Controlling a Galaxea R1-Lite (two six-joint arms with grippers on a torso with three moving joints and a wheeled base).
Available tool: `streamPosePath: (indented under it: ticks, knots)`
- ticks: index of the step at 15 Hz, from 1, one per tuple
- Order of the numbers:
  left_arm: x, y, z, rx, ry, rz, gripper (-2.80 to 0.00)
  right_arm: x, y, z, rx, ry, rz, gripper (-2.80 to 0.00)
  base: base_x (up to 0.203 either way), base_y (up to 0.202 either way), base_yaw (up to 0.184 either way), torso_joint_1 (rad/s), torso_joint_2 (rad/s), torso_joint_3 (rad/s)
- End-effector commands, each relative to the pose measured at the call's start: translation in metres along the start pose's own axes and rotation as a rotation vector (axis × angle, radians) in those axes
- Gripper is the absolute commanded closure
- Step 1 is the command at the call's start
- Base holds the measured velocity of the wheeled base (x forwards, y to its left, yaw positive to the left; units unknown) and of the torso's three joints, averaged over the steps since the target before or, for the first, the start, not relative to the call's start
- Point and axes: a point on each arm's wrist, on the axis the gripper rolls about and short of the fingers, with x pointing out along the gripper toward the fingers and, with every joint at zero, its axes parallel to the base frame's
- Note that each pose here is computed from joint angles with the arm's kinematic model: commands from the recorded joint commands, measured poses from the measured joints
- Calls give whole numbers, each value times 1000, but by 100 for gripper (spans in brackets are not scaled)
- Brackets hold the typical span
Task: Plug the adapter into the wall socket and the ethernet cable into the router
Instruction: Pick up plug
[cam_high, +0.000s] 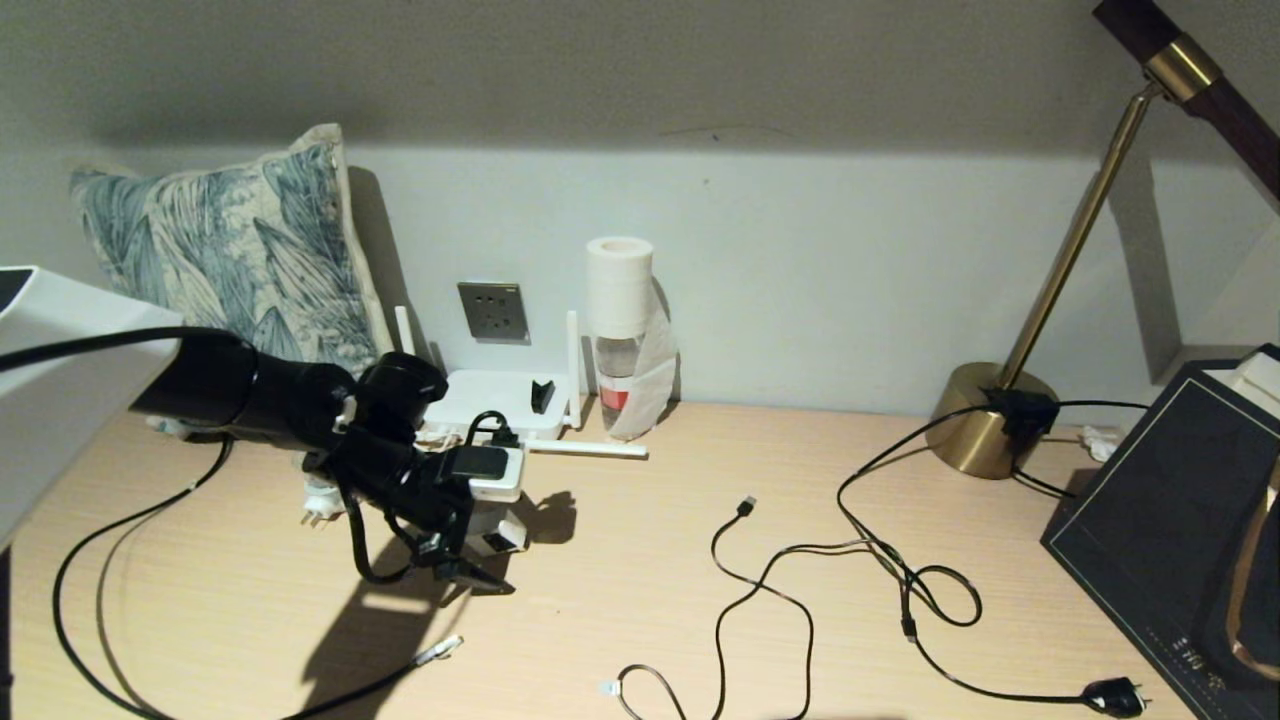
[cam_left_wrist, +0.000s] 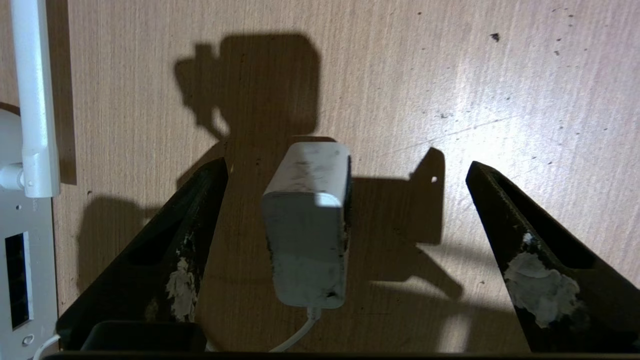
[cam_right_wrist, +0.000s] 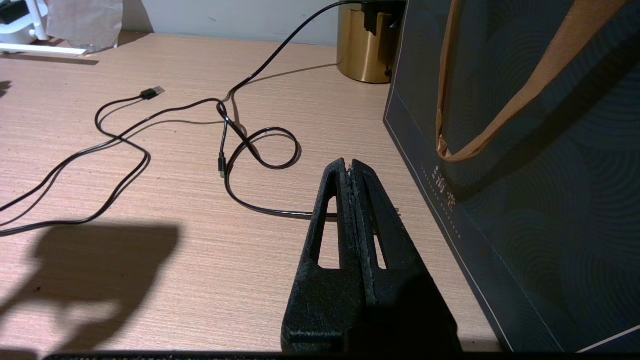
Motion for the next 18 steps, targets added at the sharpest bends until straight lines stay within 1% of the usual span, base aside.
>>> streamPosePath:
  ticks: [1,3,9,18]
  knots:
    - [0,6,0,1,8,-7,-280,0,0,0,-1,0,0,0,0,0,0,0,0,0]
    - [1,11,1,0,22,-9,-280,0,0,0,-1,0,0,0,0,0,0,0,0,0]
    - [5,11,-2,-10,50,-16,-280,0,0,0,-2,0,0,0,0,0,0,0,0,0]
    - [4,16,-1,-5,49,-3,-280,0,0,0,-1,0,0,0,0,0,0,0,0,0]
